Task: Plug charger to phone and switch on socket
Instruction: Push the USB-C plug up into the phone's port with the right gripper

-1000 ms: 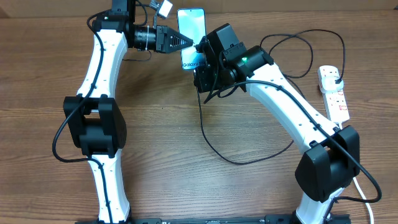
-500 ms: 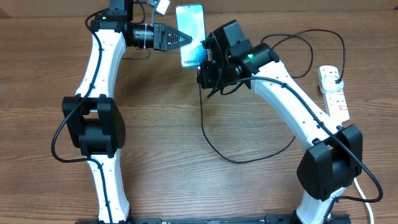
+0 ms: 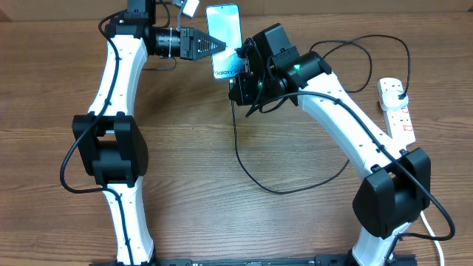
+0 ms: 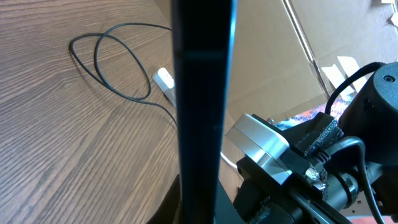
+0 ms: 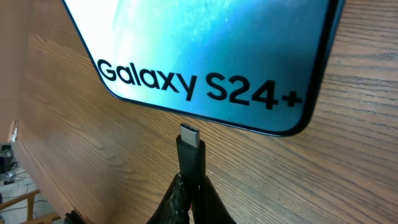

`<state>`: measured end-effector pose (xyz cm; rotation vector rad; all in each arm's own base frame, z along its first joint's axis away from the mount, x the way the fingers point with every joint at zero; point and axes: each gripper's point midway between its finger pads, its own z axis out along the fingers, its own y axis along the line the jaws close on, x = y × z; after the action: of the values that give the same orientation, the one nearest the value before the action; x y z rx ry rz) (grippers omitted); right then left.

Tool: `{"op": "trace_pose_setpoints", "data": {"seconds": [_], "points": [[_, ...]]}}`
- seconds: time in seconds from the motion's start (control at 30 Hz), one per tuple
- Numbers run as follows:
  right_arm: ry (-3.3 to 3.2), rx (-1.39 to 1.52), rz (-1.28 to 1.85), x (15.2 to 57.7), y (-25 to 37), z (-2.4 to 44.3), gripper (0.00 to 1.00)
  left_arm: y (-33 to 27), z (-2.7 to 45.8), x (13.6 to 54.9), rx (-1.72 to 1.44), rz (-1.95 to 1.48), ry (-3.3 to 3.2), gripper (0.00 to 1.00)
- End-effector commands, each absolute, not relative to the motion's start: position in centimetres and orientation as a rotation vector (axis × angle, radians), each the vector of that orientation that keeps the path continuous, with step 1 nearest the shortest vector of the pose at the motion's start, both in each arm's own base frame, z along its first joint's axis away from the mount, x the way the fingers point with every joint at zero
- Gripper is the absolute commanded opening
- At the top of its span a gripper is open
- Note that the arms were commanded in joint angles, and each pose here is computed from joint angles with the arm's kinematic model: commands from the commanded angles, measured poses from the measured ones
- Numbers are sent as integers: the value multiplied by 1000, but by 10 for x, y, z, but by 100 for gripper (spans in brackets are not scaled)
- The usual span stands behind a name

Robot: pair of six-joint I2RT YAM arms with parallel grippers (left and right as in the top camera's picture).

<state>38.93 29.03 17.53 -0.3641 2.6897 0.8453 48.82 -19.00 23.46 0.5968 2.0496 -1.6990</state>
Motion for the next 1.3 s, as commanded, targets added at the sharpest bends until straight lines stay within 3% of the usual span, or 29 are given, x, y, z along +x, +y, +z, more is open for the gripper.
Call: {"op": "trace_pose_setpoints", "data": {"seconds": [0.0, 1.27], "points": [[2621, -391, 877, 391, 293, 200, 4, -190, 285, 474, 656, -1763, 1919, 4], [2604, -396, 878, 394, 293, 202, 4, -189, 278, 478, 667, -1703, 1939, 4]]}}
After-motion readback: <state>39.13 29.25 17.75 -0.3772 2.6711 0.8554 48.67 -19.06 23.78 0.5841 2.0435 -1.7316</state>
